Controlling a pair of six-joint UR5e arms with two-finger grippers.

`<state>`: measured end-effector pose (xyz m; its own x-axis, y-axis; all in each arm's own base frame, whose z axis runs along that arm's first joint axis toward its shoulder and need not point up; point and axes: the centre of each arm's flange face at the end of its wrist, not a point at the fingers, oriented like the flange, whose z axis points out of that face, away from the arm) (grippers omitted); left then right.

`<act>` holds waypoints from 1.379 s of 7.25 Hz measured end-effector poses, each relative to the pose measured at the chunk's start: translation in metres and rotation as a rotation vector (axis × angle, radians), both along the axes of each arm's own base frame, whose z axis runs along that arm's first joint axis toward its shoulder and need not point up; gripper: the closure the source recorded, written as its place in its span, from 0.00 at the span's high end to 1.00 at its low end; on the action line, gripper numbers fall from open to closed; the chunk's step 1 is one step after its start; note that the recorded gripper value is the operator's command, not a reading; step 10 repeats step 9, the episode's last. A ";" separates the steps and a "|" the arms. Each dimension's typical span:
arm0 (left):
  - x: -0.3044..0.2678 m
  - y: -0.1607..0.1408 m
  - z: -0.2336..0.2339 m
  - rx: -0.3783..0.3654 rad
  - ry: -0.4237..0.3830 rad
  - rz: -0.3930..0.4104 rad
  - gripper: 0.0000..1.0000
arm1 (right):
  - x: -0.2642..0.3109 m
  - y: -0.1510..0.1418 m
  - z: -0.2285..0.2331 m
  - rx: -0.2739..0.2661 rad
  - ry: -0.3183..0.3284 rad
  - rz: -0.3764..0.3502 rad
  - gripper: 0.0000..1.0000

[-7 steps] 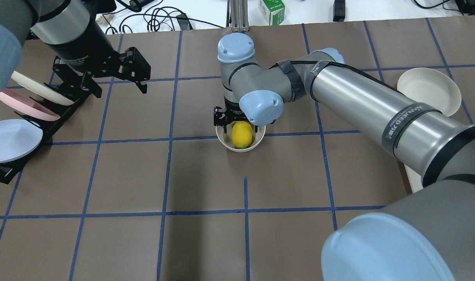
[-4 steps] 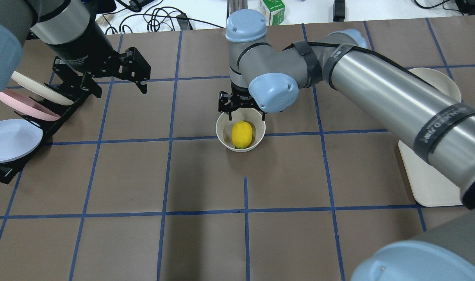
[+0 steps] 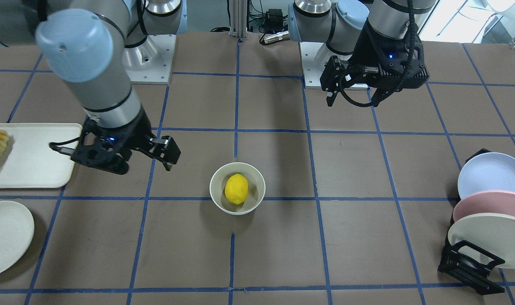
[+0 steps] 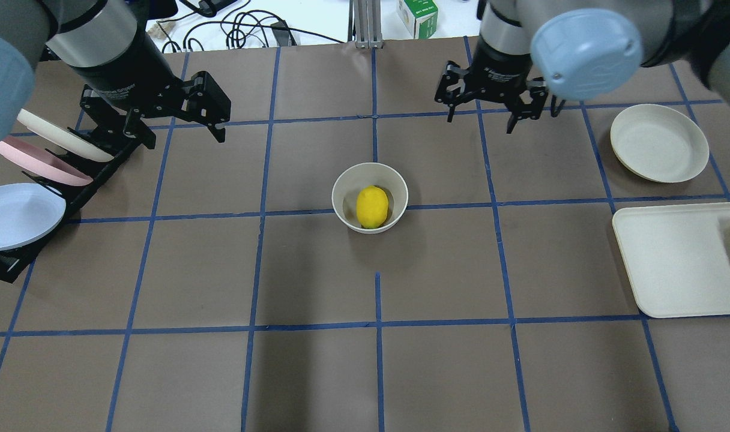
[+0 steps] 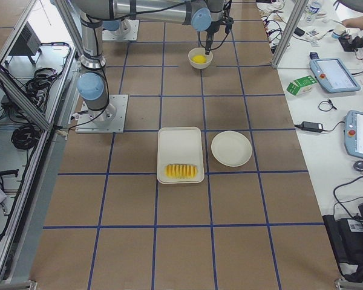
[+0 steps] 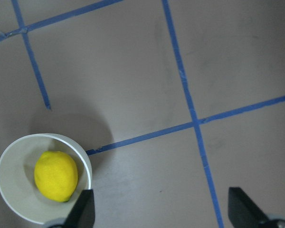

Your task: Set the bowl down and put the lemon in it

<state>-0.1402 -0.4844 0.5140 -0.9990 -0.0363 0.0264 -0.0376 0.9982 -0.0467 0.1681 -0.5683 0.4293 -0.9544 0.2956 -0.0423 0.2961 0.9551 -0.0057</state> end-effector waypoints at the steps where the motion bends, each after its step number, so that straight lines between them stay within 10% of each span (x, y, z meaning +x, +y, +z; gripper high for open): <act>1: 0.000 0.000 0.000 0.000 0.000 0.000 1.00 | -0.031 0.005 0.016 -0.007 0.001 -0.016 1.00; 10: 0.000 0.001 0.004 -0.009 0.000 -0.003 1.00 | -0.064 0.043 0.060 -0.025 0.054 0.065 1.00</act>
